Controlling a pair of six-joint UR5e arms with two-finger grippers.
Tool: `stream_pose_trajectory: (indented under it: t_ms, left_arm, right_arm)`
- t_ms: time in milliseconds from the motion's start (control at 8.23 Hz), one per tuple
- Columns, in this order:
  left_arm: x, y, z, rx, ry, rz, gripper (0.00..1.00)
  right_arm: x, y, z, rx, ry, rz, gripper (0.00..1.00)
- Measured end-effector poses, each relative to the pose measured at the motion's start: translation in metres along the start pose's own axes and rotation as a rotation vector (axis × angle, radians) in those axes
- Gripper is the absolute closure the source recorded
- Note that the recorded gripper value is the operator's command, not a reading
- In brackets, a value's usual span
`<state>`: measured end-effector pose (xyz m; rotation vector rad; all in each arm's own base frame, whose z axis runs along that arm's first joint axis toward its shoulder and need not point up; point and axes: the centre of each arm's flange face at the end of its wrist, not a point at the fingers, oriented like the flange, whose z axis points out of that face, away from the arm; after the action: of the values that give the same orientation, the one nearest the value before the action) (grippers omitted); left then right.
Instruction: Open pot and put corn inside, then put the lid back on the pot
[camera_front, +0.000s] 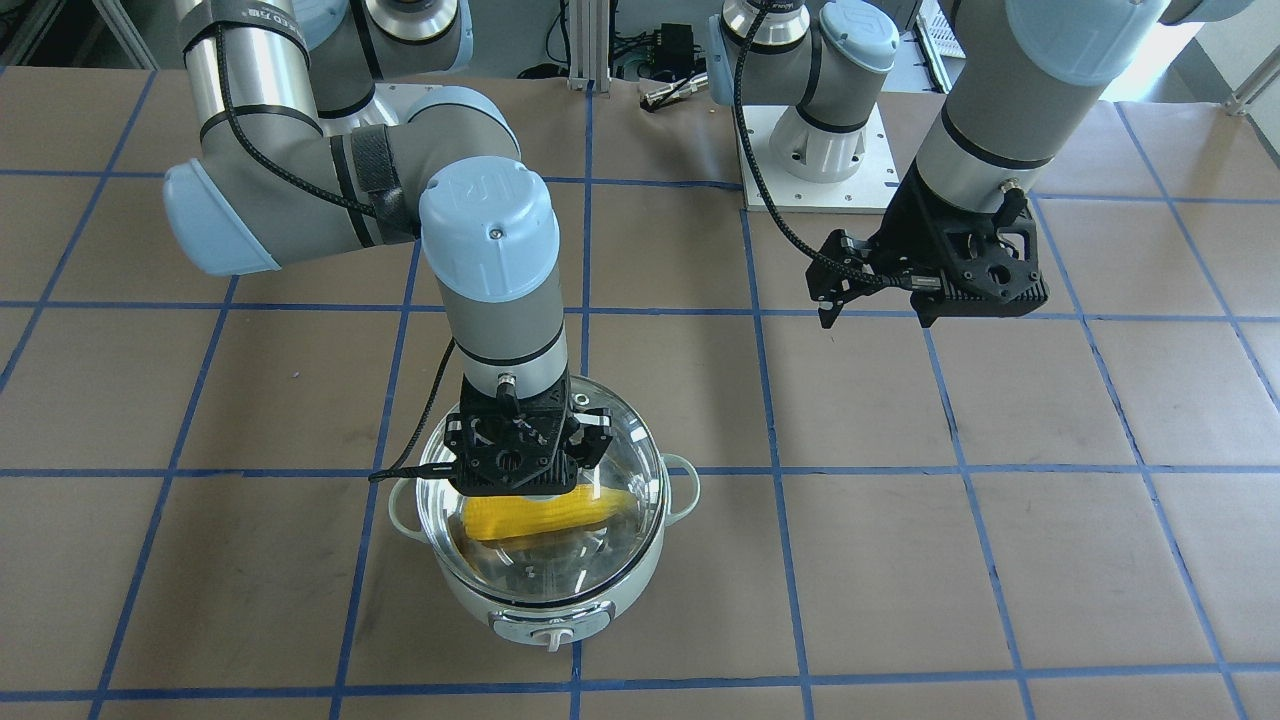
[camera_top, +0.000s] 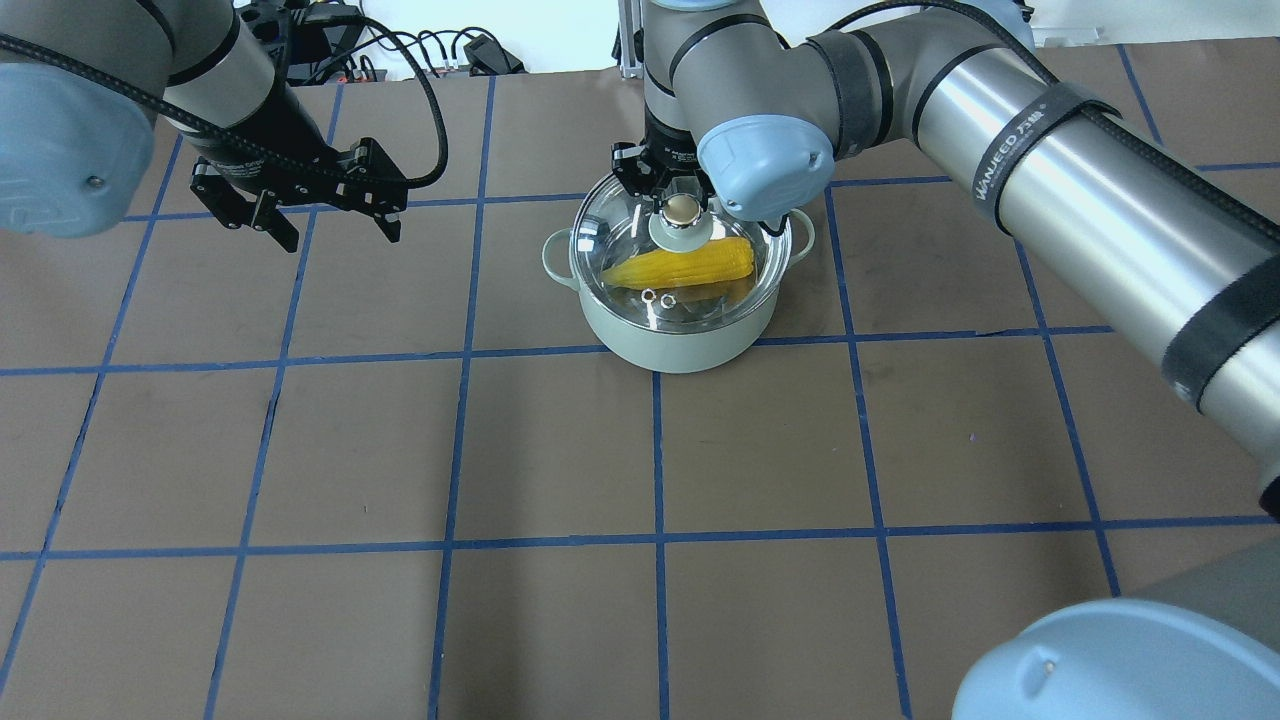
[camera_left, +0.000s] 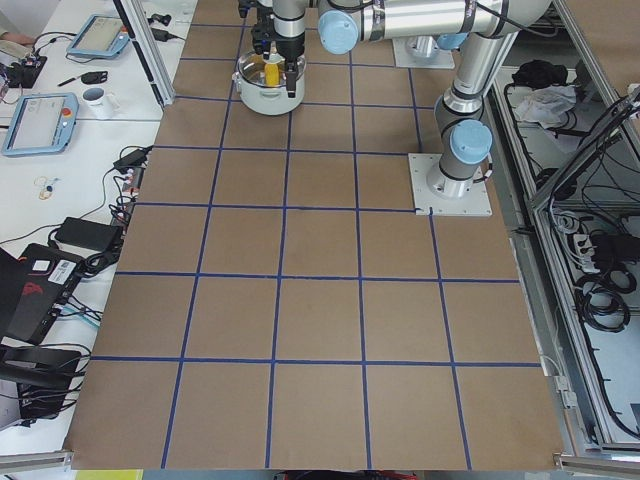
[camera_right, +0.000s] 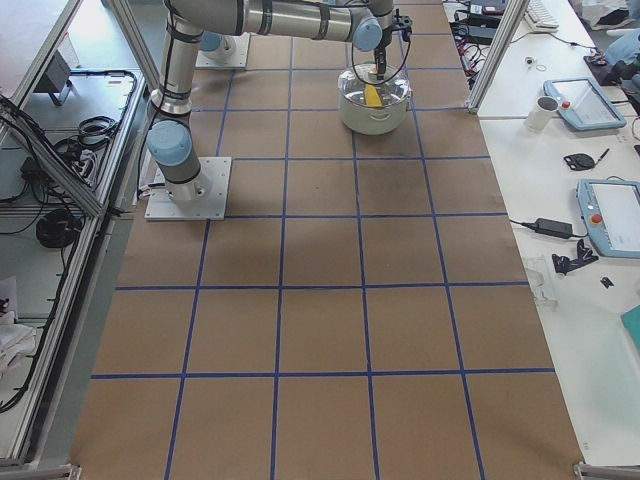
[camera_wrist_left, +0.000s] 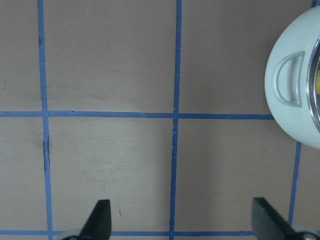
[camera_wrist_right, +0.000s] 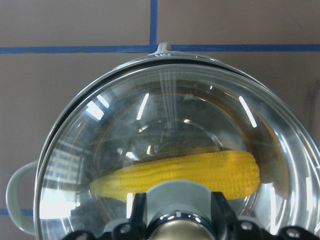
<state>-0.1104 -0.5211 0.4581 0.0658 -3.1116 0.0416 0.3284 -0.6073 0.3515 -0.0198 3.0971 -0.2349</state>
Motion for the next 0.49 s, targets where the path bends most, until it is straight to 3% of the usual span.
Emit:
stream_pose_trajectory:
  t_ms: [486]
  left_arm:
    - [0.0003,0.0,-0.0002,0.013,-0.002,0.001,0.0]
  right_arm:
    - [-0.0031,0.0022,-0.0055,0.004,-0.03,-0.026,0.85]
